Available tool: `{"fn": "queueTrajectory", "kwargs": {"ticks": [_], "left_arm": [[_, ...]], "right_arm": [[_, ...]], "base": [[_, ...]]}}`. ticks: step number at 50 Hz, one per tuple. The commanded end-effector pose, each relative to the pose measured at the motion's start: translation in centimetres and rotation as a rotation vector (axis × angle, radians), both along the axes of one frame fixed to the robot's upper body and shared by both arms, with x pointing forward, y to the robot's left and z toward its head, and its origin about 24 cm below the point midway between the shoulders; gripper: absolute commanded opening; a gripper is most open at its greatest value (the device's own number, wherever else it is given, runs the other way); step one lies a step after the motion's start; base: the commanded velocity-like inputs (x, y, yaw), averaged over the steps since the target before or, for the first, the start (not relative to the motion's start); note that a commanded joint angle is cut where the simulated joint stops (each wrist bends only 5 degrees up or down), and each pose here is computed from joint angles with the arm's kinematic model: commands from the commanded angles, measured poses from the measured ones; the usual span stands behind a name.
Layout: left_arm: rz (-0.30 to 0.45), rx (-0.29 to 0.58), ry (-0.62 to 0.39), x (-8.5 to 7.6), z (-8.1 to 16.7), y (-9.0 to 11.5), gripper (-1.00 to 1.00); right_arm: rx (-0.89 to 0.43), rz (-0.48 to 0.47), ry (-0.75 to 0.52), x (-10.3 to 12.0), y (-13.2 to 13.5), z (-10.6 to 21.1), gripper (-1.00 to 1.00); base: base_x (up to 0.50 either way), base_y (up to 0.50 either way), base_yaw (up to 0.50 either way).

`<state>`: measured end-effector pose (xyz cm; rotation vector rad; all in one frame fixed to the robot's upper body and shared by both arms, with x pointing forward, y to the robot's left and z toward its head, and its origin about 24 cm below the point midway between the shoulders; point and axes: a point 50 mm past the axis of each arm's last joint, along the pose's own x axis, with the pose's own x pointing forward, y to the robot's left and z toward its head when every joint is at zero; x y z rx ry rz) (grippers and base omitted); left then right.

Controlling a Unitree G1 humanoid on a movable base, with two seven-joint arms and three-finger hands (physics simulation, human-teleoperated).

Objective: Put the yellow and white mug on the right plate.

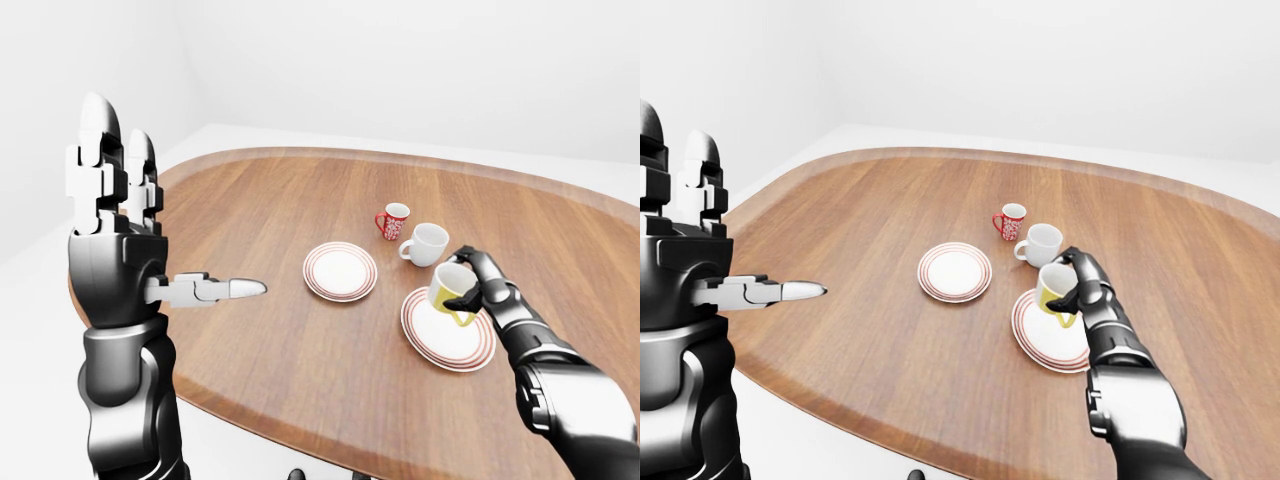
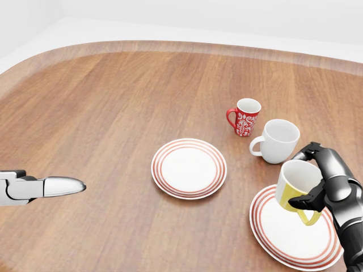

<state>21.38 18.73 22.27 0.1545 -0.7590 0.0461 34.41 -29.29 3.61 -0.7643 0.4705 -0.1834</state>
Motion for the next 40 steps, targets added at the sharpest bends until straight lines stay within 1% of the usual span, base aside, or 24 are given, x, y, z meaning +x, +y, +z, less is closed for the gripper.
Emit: {"fn": "queueTrajectory", "kwargs": {"ticks": [1, 21, 40], "left_arm": [[-0.001, 0.002, 0.001, 0.0, 0.0, 0.0, 1.00], [-0.001, 0.008, 0.014, 0.1, -0.3, -0.1, 1.00], [-0.003, 0.009, 0.025, 0.1, -0.5, -0.2, 1.00]], "right_arm": [[-0.032, -0.010, 0.016, -0.5, -0.1, -0.6, -1.00], [-0.022, -0.036, 0.027, -1.1, 0.4, -2.0, -1.00], [-0.038, -0.054, 0.021, -1.4, 0.6, -2.4, -1.00]], "base": [[0.00, 0.00, 0.00], [0.00, 0.00, 0.00], [0.00, 0.00, 0.00]]}}
